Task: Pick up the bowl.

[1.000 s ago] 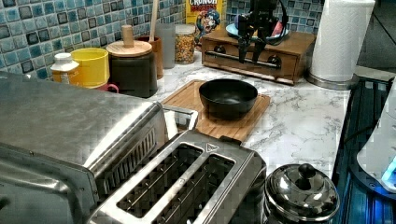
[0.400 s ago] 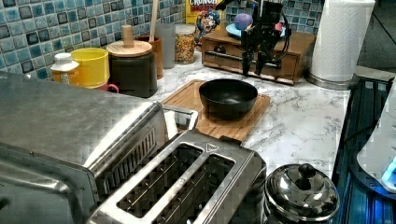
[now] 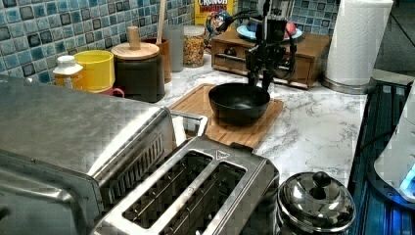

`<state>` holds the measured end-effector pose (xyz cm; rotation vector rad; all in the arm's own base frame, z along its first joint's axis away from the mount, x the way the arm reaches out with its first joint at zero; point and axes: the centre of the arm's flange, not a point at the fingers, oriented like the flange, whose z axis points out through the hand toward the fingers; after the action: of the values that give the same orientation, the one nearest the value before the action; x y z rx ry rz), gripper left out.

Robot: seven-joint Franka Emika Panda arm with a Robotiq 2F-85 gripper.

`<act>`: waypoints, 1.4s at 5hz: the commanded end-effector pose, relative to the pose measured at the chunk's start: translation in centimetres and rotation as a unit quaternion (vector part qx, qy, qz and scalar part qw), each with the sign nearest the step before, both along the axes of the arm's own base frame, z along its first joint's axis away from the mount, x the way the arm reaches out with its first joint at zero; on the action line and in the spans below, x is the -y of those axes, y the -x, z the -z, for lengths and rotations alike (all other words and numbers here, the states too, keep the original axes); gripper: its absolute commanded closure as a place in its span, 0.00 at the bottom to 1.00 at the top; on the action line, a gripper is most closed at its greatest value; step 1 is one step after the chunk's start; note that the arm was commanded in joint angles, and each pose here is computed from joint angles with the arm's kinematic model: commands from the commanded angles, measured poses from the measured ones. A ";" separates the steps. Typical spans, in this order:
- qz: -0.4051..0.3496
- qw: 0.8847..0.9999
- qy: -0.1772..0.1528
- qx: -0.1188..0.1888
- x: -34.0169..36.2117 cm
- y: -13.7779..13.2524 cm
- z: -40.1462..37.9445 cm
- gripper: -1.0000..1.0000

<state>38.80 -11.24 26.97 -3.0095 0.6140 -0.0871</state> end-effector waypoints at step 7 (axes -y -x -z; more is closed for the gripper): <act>0.079 0.988 0.049 0.126 -5.4 -12.8 -23.9 1.00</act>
<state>43.75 -7.08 33.27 -3.0385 0.8407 0.0137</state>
